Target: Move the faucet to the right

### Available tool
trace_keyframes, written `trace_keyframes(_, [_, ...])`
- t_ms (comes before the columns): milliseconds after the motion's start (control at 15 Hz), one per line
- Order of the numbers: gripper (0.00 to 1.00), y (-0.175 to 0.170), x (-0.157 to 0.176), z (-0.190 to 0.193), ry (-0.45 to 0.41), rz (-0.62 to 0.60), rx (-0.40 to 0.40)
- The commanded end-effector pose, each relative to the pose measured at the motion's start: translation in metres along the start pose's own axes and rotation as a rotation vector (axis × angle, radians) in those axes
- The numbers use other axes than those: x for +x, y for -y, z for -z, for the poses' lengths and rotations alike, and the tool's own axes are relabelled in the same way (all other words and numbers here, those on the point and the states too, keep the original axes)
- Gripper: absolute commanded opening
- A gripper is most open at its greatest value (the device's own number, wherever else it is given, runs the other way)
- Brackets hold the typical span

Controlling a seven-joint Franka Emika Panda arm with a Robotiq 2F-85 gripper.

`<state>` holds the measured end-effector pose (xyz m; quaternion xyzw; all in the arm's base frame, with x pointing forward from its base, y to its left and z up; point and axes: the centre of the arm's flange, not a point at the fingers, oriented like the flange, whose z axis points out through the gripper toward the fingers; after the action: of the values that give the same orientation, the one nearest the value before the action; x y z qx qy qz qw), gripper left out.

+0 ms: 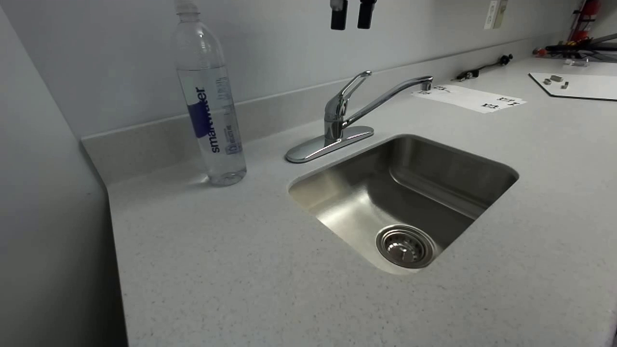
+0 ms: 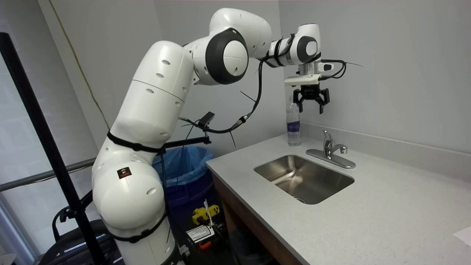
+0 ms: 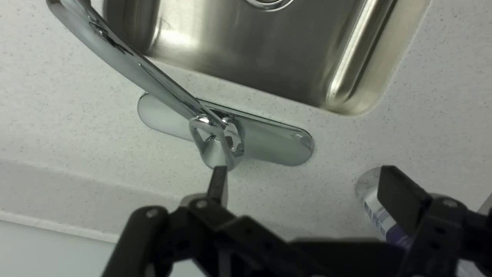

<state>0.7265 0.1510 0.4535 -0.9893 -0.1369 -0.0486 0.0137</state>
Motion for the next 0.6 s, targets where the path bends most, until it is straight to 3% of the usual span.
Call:
trace_keyframes(0, [1.0, -0.002, -0.041, 0.008, -0.019, 0.054, 0.034])
trace_keyframes(533, [1.0, -0.003, -0.079, 0.009, -0.002, 0.094, 0.012])
